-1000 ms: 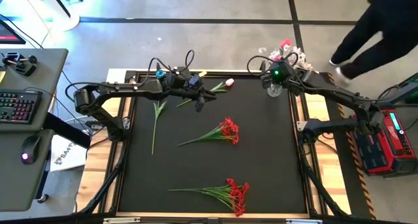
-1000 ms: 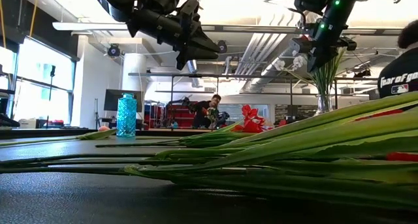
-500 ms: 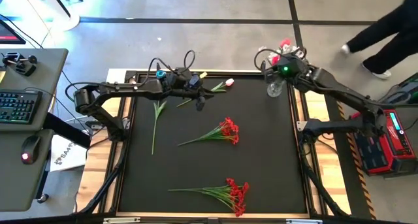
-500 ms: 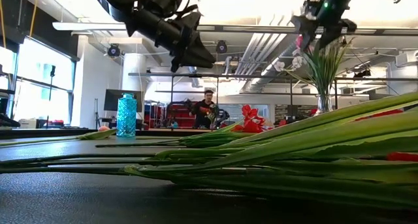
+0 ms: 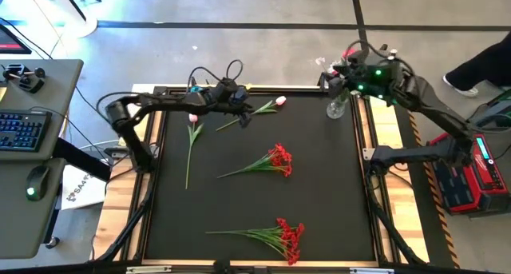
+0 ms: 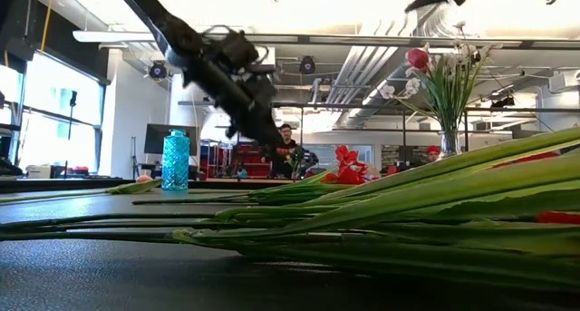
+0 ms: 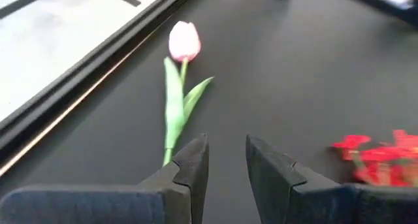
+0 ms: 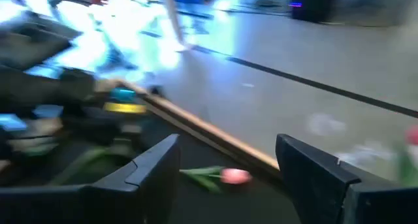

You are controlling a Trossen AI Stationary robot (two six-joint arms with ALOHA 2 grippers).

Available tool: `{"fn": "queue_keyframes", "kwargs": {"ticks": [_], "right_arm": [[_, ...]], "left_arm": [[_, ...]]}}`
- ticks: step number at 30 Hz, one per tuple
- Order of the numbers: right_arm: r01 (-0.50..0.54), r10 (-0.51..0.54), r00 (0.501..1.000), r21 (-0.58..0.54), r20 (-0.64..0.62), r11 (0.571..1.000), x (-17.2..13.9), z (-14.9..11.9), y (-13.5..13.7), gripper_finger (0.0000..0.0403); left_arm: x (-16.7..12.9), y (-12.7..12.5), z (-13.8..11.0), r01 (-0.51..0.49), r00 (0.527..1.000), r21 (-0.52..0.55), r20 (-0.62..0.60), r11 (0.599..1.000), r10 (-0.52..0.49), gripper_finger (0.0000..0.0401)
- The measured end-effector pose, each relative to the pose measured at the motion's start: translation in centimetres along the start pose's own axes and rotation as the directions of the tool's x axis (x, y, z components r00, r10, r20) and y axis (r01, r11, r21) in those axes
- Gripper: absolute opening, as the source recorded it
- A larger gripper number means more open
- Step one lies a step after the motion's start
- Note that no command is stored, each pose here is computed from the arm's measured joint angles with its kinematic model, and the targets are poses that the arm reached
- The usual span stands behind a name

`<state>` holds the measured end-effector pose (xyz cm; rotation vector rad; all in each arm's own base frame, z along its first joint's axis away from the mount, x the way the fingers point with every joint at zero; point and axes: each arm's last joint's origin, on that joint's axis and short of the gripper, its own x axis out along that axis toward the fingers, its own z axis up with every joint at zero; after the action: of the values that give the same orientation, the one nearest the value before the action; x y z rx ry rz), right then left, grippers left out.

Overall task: Sort flowers into vase by color
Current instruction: Put the right pink tulip into the blue vase

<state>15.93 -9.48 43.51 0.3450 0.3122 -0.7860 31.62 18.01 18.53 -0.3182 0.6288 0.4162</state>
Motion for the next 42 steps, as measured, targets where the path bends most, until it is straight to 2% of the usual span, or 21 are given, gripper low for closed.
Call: {"fn": "queue_keyframes", "kwargs": {"ticks": [8, 14, 19, 30, 33, 37, 42], "right_arm": [[-0.203, 0.204, 0.976, -0.018, 0.072, 0.979, -1.4, 0.8, 2.6, 0.0238], [-0.241, 0.241, 0.971, -0.048, -0.001, 0.969, -0.2, -0.2, 4.1, 0.0238], [-0.257, 0.254, 0.965, -0.044, -0.07, 0.965, 0.8, -1.0, 5.3, 0.0238], [-0.247, 0.242, 0.964, -0.032, -0.111, 0.969, 1.9, -1.8, 6.5, 0.0238], [-0.24, 0.236, 0.966, -0.024, -0.107, 0.971, 1.9, -1.8, 6.5, 0.0238], [-0.224, 0.224, 0.969, 0.009, -0.102, 0.974, 1.9, -1.7, 6.4, 0.0238], [-0.222, 0.224, 0.969, 0.029, -0.102, 0.975, 1.9, -1.7, 6.4, 0.0238]], "left_arm": [[4.5, 1.5, -0.6, -0.019, 0.995, 0.02, -0.102, 1.0, 0.021, 0.009], [7.1, 2.3, 0.1, -0.109, 0.969, 0.061, -0.218, 0.992, 0.12, 0.009], [8.5, 3.0, 0.0, -0.115, 0.934, 0.07, -0.333, 0.991, 0.132, 0.009], [8.0, 3.0, -0.5, -0.04, 0.889, 0.072, -0.453, 0.997, 0.068, 0.0086], [7.9, 3.0, -0.7, -0.037, 0.876, 0.071, -0.478, 0.997, 0.067, 0.0065], [7.6, 3.0, -1.0, -0.039, 0.858, 0.065, -0.51, 0.997, 0.067, 0.0014], [7.5, 3.2, -1.2, -0.019, 0.851, 0.045, -0.524, 0.999, 0.04, 0.0005]]}}
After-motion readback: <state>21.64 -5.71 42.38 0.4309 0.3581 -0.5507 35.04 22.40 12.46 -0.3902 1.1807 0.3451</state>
